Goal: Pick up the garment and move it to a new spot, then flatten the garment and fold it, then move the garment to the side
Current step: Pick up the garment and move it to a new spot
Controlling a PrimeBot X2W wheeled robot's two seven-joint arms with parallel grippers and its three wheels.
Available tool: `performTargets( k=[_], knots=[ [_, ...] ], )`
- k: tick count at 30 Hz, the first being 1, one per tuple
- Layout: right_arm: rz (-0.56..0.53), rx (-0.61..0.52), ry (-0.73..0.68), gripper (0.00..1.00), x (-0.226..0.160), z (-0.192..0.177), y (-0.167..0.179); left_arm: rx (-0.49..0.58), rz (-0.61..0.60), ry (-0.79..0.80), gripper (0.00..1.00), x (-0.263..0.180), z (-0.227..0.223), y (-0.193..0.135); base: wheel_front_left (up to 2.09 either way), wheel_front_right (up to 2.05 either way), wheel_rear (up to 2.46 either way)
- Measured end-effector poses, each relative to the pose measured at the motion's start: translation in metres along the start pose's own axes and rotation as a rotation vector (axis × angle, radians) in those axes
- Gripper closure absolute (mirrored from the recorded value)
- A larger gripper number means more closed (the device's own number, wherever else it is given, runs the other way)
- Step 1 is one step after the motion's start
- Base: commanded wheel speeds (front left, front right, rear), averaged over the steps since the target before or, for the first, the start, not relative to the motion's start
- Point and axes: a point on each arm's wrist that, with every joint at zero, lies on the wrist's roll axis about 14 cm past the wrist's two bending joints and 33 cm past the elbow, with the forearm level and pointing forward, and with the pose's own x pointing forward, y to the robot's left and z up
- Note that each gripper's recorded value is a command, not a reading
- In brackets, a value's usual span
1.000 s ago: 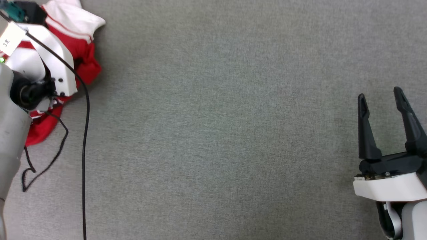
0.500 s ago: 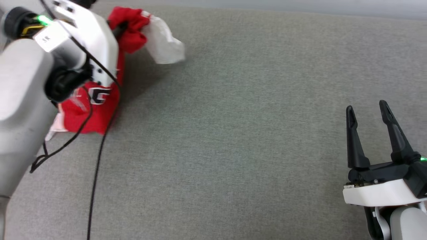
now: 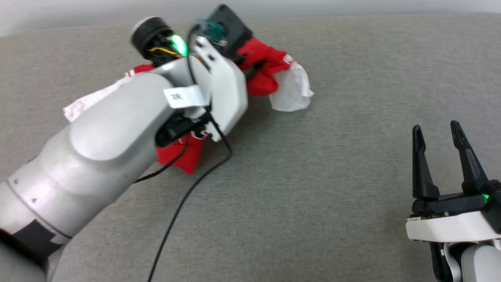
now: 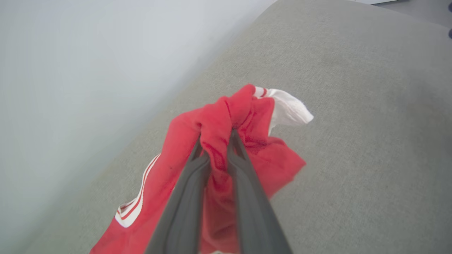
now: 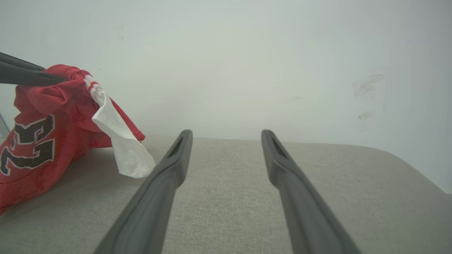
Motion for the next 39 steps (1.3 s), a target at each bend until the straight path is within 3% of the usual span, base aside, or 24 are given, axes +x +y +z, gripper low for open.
performTargets(
  k=[8,13,20,24,29,33,34,35,36,39],
  knots=[
    [-0.119,-0.01,0.003,0.0,-0.02,0.007,-0.04,0.068,-0.213,-0.13,1.0,0.042,0.044,-0.072,0.0,0.0,0.0],
    [-0.153,-0.012,0.004,0.0,-0.028,0.01,-0.05,0.033,-0.311,-0.156,1.0,0.055,0.045,-0.109,0.0,0.0,0.0],
    [-0.157,-0.002,0.012,0.0,-0.029,0.006,-0.051,-0.004,-0.299,0.03,1.0,0.058,-0.036,-0.119,0.0,0.0,0.0],
    [-0.142,0.008,0.022,0.0,-0.026,0.002,-0.046,-0.102,-0.357,0.148,1.0,0.048,-0.089,-0.161,0.0,0.0,0.0],
    [-0.123,0.017,0.026,0.0,-0.023,-0.001,-0.039,-0.181,-0.401,0.23,1.0,0.034,-0.122,-0.198,0.0,0.0,0.0],
    [-0.113,0.015,0.026,0.0,-0.023,-0.001,-0.036,-0.187,-0.394,0.241,1.0,0.031,-0.128,-0.205,0.0,0.0,0.0],
    [-0.111,0.016,0.028,0.0,-0.024,-0.001,-0.035,-0.191,-0.387,0.226,0.95,0.031,-0.126,-0.204,0.0,0.0,0.0],
    [-0.111,0.016,0.033,0.0,-0.026,-0.002,-0.034,-0.196,-0.376,0.199,0.04,0.032,-0.123,-0.202,0.0,0.0,0.0],
    [-0.111,0.017,0.037,0.0,-0.028,-0.003,-0.034,-0.198,-0.36,0.167,0.0,0.033,-0.118,-0.199,0.0,0.0,0.0],
    [-0.109,0.02,0.039,0.0,-0.032,-0.002,-0.033,-0.21,-0.287,0.045,0.0,0.037,-0.098,-0.183,0.0,0.0,0.0]
  ],
)
